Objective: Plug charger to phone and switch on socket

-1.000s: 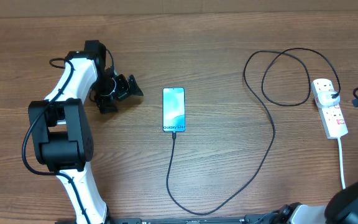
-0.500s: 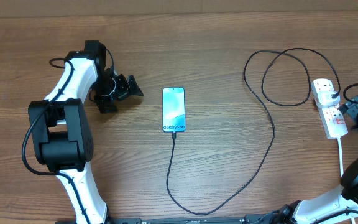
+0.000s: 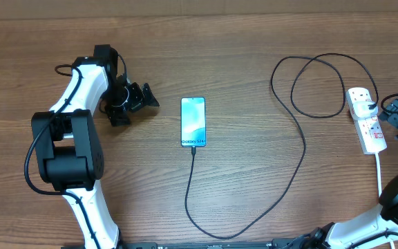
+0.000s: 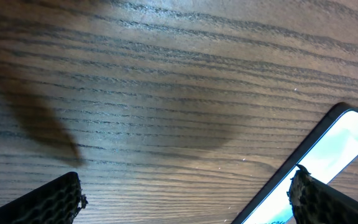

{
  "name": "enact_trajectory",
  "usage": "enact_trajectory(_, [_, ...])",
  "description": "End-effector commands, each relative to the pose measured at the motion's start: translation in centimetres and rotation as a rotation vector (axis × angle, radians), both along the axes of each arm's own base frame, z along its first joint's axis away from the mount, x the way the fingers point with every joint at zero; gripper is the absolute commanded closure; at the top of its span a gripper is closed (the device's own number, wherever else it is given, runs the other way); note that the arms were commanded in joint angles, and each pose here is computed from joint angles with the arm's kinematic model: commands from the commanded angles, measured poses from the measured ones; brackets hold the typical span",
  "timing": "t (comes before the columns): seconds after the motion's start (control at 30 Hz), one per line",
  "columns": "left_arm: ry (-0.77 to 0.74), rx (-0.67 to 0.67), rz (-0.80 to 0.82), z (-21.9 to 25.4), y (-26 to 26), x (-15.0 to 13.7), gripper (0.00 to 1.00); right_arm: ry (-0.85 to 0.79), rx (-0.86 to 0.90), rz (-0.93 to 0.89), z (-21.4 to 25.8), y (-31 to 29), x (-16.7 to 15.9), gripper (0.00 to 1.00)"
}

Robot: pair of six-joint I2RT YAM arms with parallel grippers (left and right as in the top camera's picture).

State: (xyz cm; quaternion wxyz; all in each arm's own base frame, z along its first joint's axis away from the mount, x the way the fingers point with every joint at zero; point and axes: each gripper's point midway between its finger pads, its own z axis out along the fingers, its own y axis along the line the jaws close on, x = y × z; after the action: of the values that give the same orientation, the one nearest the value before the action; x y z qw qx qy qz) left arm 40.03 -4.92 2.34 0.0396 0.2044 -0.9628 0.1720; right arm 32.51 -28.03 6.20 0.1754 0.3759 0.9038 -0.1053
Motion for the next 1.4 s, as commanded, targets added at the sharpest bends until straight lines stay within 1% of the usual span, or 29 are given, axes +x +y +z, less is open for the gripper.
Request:
enact_trajectory(0.0, [-0.046,0.009,-0.014,1.5,-0.1,0.5,0.00,0.003,-0.008,0.087,0.1,0.0,0.7,0.02])
enact_trajectory(0.13, [-0.046,0.009,-0.014,1.5,-0.1,0.5,0.00,0.009,-0.004,0.089,-0.7,0.3,0.4,0.02])
enact_trajectory(0.27, [-0.046,0.009,-0.014,1.5,-0.1,0.5,0.00,-0.009,0.007,0.158,-1.5,1.0,0.8,0.01])
enact_trajectory(0.33, [-0.047,0.009,-0.014,1.5,-0.1,0.5,0.00,-0.016,0.004,0.159,-1.6,0.9,0.9,0.02])
enact_trajectory(0.37, [-0.046,0.009,-0.014,1.5,-0.1,0.5,0.00,-0.020,-0.001,0.159,-1.5,0.8,1.0,0.00])
enact_trajectory(0.5, [-0.046,0.009,-0.014,1.5,-0.1,0.5,0.00,-0.043,-0.022,0.159,-1.1,0.4,1.5,0.00])
enact_trajectory(0.7, [-0.046,0.009,-0.014,1.5,-0.1,0.5,0.00,-0.002,-0.005,0.153,-1.6,0.8,0.6,0.00])
enact_trajectory(0.8, [-0.046,0.009,-0.014,1.5,-0.1,0.5,0.01,0.013,-0.015,0.195,-1.9,0.8,0.5,0.00])
enact_trajectory(1.0, [-0.046,0.009,-0.014,1.5,-0.1,0.5,0.00,0.003,-0.006,0.165,-2.3,1.0,0.4,0.00])
enact_trajectory(1.37, [-0.046,0.009,-0.014,1.5,-0.1,0.5,0.00,-0.007,-0.038,0.200,-2.6,0.7,0.7,0.00])
